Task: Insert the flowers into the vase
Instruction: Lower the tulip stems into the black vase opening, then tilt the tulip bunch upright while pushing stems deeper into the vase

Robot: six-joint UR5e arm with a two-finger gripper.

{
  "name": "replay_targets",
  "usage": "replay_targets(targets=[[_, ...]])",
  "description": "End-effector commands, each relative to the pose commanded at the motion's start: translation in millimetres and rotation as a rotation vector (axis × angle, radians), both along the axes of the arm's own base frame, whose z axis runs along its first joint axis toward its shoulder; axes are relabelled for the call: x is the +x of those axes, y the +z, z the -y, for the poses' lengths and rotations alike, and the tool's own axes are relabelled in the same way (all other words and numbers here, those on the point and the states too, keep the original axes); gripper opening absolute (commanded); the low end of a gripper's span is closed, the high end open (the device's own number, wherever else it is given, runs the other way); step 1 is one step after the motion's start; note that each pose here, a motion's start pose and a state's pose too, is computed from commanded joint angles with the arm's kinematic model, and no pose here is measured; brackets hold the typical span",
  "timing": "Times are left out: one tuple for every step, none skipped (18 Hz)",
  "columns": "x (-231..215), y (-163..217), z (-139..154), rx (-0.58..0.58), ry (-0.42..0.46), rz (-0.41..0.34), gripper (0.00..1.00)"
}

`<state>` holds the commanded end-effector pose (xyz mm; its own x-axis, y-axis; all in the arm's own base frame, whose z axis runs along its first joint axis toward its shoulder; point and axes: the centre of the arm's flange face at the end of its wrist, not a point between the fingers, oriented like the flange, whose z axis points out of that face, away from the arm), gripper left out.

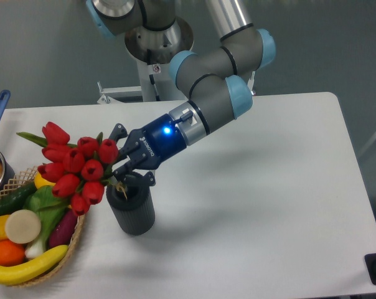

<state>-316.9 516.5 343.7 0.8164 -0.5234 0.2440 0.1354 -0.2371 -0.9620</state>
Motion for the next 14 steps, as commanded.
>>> replay_targets(targets=[[-2.0,-5.1,1.8,-0.007,0.005,0.007,0.23],[-1.8,-10.6,4.0,-0.013,0.008,0.013,0.23],[-0.9,-14.1,4.7,-0.013,0.007,0.01,0.23],[-0.6,-18.6,4.9,-0.01,0.005,0.008,0.23],[0.1,-22.8,5.4,-0.011,0.004,0.006,0.23],[1.0,-27.0,6.0,-0.013,0.003,0.008,0.23],[1.4,-29.1,6.3,-0.011,0.002,0.006,0.23],[1.3,-33.7,6.2,-0.012,0.001,0.007,0.23],[0.4,-36.0,6.7,-0.013,0.002,0.008,0.24],[2.0,-38.7,6.8,-0.017,0.001,0.013,0.24],[1.8,-42.2,7.7,-0.019,0.002,0.016,0.24],[1.8,-45.1,8.7,-0.019,0.002,0.014,0.24],[1.7,-46.3,9.7,-0.017,0.003,0.01,0.25],[2.6,-48.1,10.4,-0.016,0.002,0.009,0.26]])
